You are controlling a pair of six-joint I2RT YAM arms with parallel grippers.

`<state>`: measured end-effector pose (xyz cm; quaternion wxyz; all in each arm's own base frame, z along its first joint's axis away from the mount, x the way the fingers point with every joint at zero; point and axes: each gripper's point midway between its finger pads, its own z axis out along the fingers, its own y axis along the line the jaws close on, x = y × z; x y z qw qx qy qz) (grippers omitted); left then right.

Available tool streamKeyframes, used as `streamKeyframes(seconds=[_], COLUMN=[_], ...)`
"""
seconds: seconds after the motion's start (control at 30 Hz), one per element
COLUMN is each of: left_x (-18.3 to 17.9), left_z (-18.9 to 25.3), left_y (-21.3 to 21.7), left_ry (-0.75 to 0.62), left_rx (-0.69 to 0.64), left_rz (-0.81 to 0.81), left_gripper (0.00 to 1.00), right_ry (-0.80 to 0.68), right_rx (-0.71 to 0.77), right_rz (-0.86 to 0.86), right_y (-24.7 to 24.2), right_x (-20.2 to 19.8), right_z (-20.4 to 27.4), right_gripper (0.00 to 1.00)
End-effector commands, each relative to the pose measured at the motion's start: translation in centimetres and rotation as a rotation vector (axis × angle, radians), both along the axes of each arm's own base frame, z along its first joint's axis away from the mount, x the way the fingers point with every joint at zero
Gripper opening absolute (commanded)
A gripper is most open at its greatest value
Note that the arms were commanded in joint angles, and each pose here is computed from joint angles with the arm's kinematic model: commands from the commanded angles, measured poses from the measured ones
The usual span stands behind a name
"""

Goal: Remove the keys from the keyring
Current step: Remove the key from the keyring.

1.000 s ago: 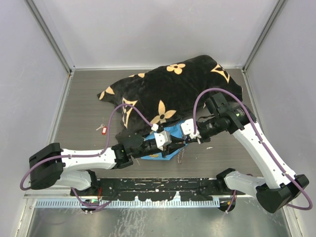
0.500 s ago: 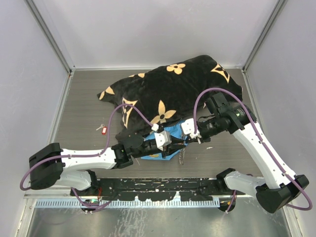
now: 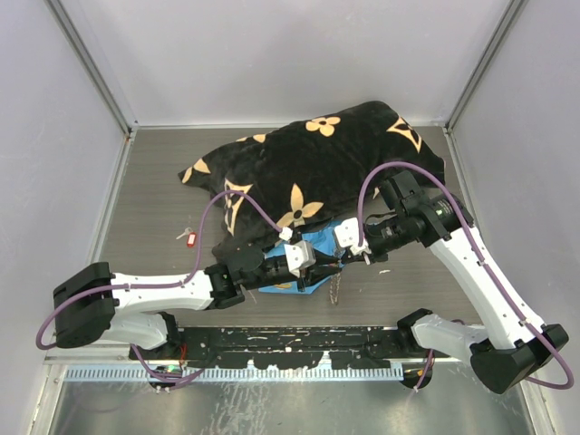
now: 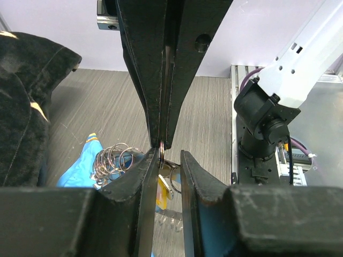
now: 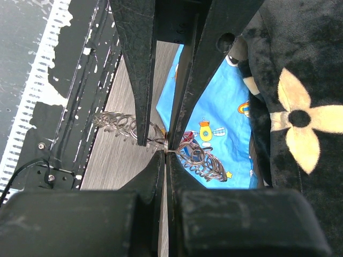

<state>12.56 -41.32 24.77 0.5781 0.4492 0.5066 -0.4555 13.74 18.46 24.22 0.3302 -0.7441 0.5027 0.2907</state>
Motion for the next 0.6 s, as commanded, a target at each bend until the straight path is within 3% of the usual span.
streamKeyframes(seconds=[0.0, 0.23, 0.37, 0.57], left_x=[0.3, 0.7, 0.6, 0.7], left_z=[2.3, 2.2, 3.3, 3.6], left_y=[0.0, 0.0, 0.5, 0.7], left_ry=[-0.022, -0.013, -0.019, -0.009], left_rx=[-0.033, -0.023, -0.045, -0.038], left_rz=[0.018, 0.040, 0.044, 0.057], left_gripper=[0.23, 0.15, 0.01, 0.00], right_ry=[-0.039, -0.038, -0.036, -0.034], right_rx=[0.088, 0.089, 0.089, 0.090], right_rz=[0.033, 0.033, 0.034, 0.033], right_y=[0.8, 0.8, 0.8, 0.8], right_x=[-0.5, -0.4, -0.4, -0.5], right_z=[1.8, 1.8, 1.8, 1.8], right_gripper=[0.01, 0.01, 0.01, 0.03])
